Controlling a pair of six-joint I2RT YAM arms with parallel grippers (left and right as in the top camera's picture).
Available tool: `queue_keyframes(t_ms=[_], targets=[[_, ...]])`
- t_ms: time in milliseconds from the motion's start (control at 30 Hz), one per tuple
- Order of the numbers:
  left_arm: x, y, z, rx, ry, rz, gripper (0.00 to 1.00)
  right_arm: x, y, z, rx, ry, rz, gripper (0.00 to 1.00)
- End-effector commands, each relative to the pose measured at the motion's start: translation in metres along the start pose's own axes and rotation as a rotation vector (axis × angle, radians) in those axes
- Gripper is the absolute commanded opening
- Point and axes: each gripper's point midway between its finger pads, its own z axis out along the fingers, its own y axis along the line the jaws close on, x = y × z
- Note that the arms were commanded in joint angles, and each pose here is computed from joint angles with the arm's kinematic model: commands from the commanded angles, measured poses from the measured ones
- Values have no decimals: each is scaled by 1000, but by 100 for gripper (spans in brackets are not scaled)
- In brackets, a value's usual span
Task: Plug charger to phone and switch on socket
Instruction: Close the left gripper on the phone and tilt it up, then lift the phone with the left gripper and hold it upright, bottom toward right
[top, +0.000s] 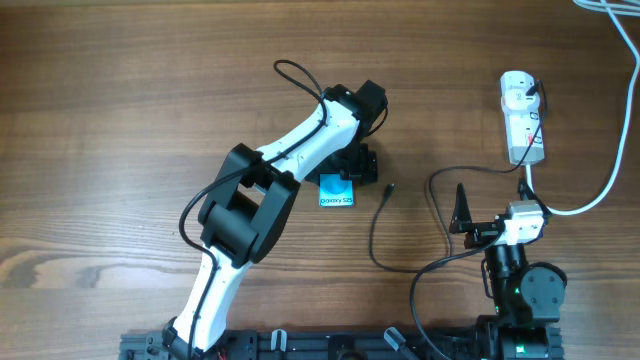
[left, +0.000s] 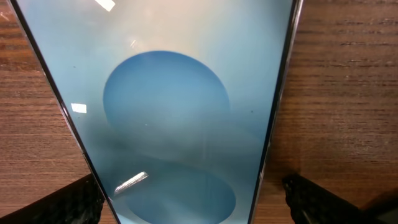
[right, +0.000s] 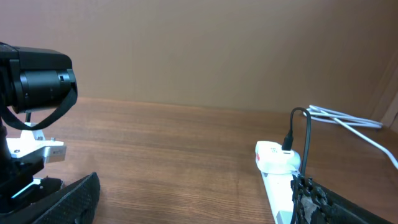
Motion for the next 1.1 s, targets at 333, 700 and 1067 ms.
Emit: queue_keyframes(t_ms=[333,700,1067], targets=[[-9,28,32,-48,28,-48,98,-2,-1,0,10,-8,-9,100],[-15,25,32,-33,5,-48,86,-2,-1,0,10,-8,-9,100],[-12,26,32,-39,15,-49,74,-2,-1,0,10,-8,-9,100]])
